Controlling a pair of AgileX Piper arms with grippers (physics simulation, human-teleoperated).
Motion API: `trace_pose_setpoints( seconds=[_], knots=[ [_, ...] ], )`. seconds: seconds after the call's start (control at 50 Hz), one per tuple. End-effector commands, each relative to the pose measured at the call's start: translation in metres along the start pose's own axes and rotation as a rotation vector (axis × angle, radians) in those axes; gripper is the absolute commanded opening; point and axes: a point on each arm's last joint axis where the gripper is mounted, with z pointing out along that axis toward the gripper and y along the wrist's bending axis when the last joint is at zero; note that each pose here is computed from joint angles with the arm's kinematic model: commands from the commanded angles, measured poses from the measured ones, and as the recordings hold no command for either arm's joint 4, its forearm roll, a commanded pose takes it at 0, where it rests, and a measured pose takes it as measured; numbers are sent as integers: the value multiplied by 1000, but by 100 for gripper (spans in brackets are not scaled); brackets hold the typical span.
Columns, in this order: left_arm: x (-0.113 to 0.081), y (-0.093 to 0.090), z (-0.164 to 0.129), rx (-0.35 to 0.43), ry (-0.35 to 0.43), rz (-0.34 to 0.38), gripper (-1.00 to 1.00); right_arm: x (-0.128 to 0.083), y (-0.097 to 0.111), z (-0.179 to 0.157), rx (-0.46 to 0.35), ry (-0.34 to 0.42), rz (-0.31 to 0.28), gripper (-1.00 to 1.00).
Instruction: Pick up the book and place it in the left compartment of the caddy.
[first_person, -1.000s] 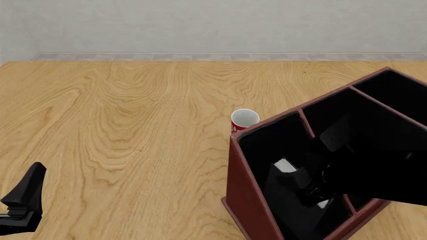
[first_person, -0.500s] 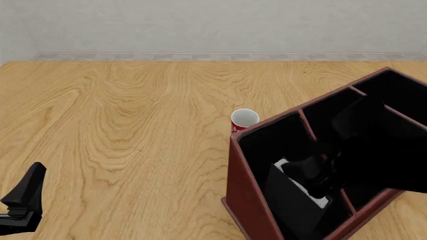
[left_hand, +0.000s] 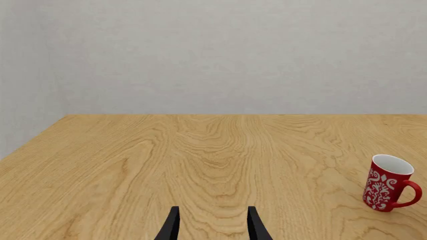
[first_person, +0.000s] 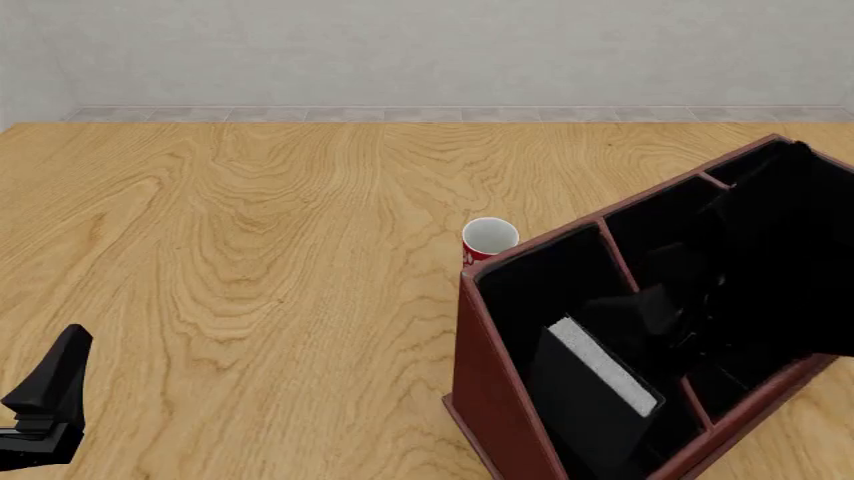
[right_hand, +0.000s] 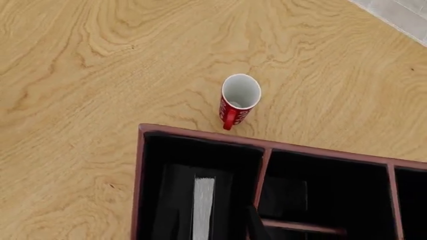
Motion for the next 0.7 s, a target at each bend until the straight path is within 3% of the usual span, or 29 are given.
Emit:
trace_pose_setpoints(
  seconds=[0.02, 0.3, 0.7],
  knots=[
    [0, 0, 0, 0, 0, 0, 100, -5, -3, -14, 14, -24, -14, 100],
    [0, 0, 0, 0, 0, 0, 100, -13, -5, -37, 31, -71, -39, 100],
    [0, 0, 0, 0, 0, 0, 100, -17, -6, -91, 59, -176, -22, 100]
  ],
)
